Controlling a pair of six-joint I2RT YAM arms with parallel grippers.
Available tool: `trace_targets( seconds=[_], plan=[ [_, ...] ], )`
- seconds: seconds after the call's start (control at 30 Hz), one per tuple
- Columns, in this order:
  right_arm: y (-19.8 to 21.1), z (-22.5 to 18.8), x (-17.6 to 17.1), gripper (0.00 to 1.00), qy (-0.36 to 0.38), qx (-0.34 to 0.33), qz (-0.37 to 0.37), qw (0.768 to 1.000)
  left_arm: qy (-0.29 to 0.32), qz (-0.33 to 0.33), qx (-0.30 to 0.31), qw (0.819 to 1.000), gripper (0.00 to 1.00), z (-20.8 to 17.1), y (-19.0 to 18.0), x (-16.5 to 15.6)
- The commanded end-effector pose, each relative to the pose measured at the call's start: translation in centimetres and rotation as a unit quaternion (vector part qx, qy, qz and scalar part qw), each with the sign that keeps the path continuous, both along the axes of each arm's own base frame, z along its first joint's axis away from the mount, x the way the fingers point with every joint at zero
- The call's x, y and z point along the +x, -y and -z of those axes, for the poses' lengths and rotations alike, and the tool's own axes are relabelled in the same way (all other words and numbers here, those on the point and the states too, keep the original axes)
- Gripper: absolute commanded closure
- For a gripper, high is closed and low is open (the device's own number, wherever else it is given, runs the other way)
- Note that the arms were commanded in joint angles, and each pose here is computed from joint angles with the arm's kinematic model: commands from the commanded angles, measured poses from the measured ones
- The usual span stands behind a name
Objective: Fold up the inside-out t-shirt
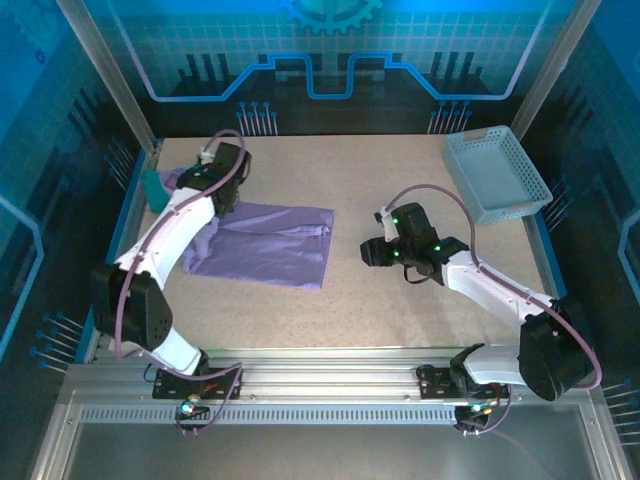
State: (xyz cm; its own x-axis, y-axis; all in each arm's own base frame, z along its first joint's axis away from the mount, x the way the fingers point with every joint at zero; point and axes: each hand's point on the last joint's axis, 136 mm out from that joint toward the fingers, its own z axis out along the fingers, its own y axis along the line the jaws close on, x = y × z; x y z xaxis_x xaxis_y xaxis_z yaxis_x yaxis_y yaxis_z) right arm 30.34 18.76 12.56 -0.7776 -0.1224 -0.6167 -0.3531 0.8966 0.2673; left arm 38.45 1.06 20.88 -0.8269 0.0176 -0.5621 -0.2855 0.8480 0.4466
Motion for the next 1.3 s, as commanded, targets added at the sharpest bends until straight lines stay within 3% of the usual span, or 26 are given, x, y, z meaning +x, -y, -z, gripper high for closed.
trace_targets(
  seconds=[0.0, 0.13, 0.2, 0.3, 0.43, 0.5, 0.63, 0.87, 1.03, 1.2, 1.27],
  plan=[
    [1.2, 0.4, -0.2, 0.46, -0.006, -0.016, 0.008, 1.0, -0.022, 0.03, -0.026, 0.999, 1.0, 0.4, 4.2, -0.6],
    [1.8, 0.5, 0.0, 0.46, -0.008, -0.018, 0.018, 1.0, -0.044, 0.091, -0.097, 0.99, 1.0, 3.4, 12.5, -0.3],
    [2.2, 0.4, 0.1, 0.46, -0.009, -0.017, 0.024, 1.0, -0.062, 0.121, -0.13, 0.982, 0.95, 5.6, 16.9, 0.1],
    [2.4, 0.3, 0.2, 0.46, -0.008, -0.017, 0.028, 0.999, -0.097, 0.147, -0.173, 0.969, 0.75, 8.3, 22.7, 1.0],
    [2.9, 0.6, 0.2, 0.46, -0.01, -0.023, 0.039, 0.999, -0.109, 0.196, -0.233, 0.946, 0.59, 8.6, 28.6, 1.7],
    [2.9, 0.9, 0.4, 0.46, -0.011, -0.021, 0.047, 0.999, -0.091, 0.202, -0.247, 0.943, 0.51, 7.4, 28.5, 2.0],
    [1.1, 0.7, 1.4, 0.44, -0.006, 0.014, 0.038, 0.999, -0.057, 0.181, -0.283, 0.94, 0.4, 5.5, 24.3, 0.5],
    [-6.6, 0.7, 6.1, 0.36, -0.009, 0.047, -0.006, 0.999, -0.034, 0.092, -0.465, 0.88, 0.3, 9.2, 17.9, -3.8],
    [-10.1, 3.7, 10.2, 0.33, -0.052, 0.066, 0.005, 0.996, -0.064, 0.092, -0.509, 0.853, 0.27, 11.9, 18.6, -4.4],
    [-11.2, 6.9, 12.8, 0.36, -0.102, 0.077, 0.016, 0.992, -0.089, 0.091, -0.538, 0.833, 0.25, 14.4, 19.7, -5.3],
    [-11.2, 7.2, 13.5, 0.38, -0.105, 0.078, 0.02, 0.991, -0.083, 0.111, -0.56, 0.817, 0.25, 14.1, 21.1, -5.8]
  ],
)
